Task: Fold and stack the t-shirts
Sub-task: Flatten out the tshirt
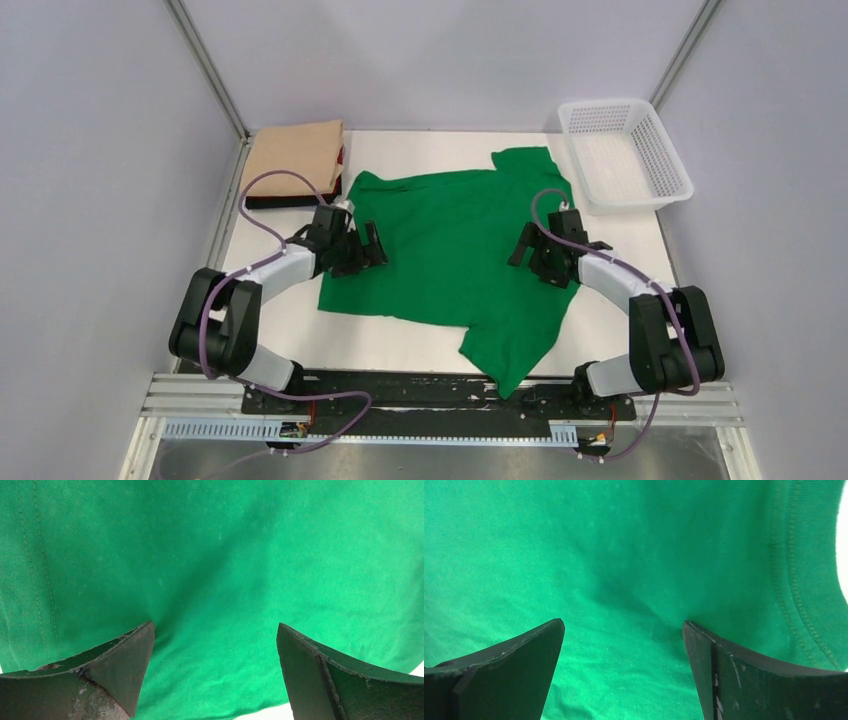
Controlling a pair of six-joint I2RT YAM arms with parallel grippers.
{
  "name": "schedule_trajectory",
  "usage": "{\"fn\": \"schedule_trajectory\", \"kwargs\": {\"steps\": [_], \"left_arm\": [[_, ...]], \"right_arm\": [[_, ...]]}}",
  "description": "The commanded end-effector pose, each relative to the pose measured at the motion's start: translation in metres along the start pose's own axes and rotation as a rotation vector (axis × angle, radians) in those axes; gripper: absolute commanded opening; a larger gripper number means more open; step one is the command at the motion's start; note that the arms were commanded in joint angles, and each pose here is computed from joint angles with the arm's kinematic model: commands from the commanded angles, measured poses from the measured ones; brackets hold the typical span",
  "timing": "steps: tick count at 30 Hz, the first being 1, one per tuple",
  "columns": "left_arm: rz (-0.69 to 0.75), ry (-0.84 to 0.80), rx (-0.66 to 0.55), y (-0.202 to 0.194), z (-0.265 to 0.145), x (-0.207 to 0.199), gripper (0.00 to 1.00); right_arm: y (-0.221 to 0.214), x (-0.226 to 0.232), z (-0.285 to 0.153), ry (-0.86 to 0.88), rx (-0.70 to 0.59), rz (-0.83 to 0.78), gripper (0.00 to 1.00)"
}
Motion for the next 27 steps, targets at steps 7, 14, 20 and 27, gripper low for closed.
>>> {"fn": "schedule_trajectory", "kwargs": {"steps": [7, 14, 20, 27], "left_arm": [[-0.050, 0.092, 0.372, -0.136, -0.062, 0.018, 1.00], [0.016, -0.081, 0.099, -0.062, -0.101, -0.034, 1.00], [0.077, 0.003, -0.087, 0.022, -0.077, -0.049, 1.00], [-0.032, 0.053, -0.082, 0.082, -0.010, -0.042, 1.00]], "right_arm": [[-0.078, -0.065, -0.048, -0.287, 0.206, 0.250, 1.00], [-0.014, -0.036, -0.079, -0.168, -0.060, 0.135, 1.00], [0.060, 0.038, -0.096, 0.156, -0.301, -0.024, 1.00], [0.105, 0.072, -0.031, 0.146, -0.228, -0.057, 1.00]]}}
Point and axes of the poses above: each gripper's point midway between its finger pads, its own z axis out along the fingers, its own x axis along the line the jaws close on, y = z × x, the point moved 2 cm from there along -z, back along the fingers, and after that the axes turned 5 degrees about z, right-handed, at the moved point
